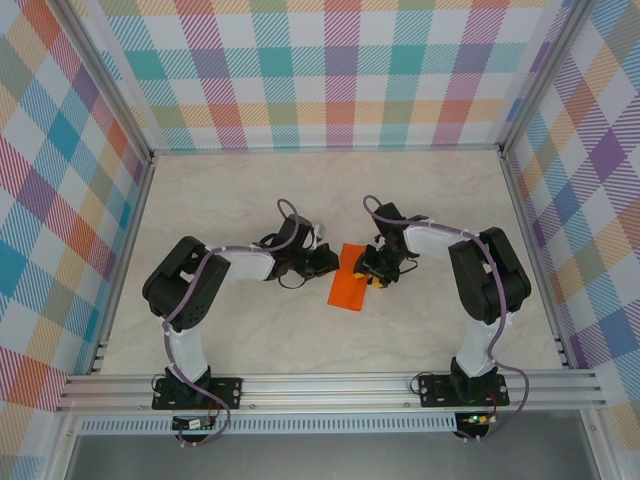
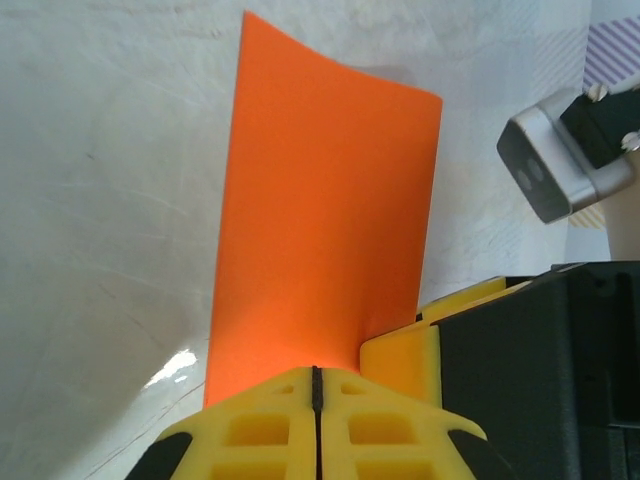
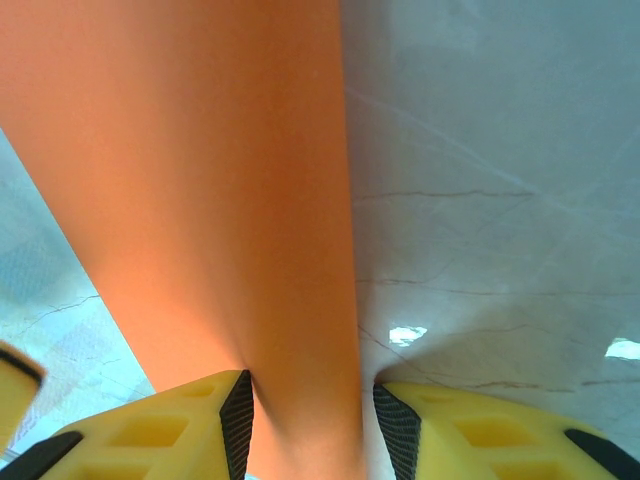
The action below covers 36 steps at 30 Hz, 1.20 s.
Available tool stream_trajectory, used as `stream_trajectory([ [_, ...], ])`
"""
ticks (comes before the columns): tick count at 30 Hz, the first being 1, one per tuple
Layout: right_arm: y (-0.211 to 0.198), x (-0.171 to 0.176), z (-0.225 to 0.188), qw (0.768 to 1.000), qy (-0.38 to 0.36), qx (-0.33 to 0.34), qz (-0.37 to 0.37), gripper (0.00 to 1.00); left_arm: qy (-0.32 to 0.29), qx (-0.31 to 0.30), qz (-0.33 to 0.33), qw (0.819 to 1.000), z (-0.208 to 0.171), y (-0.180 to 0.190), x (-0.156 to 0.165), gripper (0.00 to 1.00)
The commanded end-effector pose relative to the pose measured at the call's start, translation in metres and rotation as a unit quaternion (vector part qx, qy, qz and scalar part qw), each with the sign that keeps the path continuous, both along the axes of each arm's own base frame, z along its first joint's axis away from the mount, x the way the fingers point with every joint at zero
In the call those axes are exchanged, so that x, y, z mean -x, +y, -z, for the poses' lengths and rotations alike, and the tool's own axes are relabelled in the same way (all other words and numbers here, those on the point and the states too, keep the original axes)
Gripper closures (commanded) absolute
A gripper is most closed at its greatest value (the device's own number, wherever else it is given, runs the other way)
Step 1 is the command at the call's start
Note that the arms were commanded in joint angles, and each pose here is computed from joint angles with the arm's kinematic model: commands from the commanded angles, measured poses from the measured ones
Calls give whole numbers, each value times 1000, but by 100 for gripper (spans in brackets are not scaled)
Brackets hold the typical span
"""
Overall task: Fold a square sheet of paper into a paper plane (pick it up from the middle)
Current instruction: Hold the square sheet of paper at the center of the table.
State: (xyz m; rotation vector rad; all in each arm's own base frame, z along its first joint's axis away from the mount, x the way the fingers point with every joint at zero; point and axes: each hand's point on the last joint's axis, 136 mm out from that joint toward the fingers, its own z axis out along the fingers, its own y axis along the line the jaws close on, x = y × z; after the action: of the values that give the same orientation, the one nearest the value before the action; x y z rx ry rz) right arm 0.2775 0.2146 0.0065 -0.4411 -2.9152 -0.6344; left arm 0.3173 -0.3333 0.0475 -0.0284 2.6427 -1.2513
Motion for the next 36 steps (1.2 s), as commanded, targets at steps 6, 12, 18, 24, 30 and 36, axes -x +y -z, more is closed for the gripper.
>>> stream_trajectory([
  [6,-37,35,66,992,60,109,-13,57,16,6,48,999,8,-21,11,97],
  [12,-37,36,67,992,61,109,-13,57,32,-15,44,998,24,-16,13,98],
  [18,-38,37,66,992,61,108,-13,57,55,-39,48,997,42,-9,21,100],
  [24,-28,29,46,996,35,80,-13,57,70,-87,52,992,58,6,30,100],
  [30,-15,1,-31,997,-70,30,-11,54,96,-137,55,984,77,23,41,100],
  [36,-13,-3,-76,992,-128,2,-9,52,108,-157,55,980,86,29,44,100],
])
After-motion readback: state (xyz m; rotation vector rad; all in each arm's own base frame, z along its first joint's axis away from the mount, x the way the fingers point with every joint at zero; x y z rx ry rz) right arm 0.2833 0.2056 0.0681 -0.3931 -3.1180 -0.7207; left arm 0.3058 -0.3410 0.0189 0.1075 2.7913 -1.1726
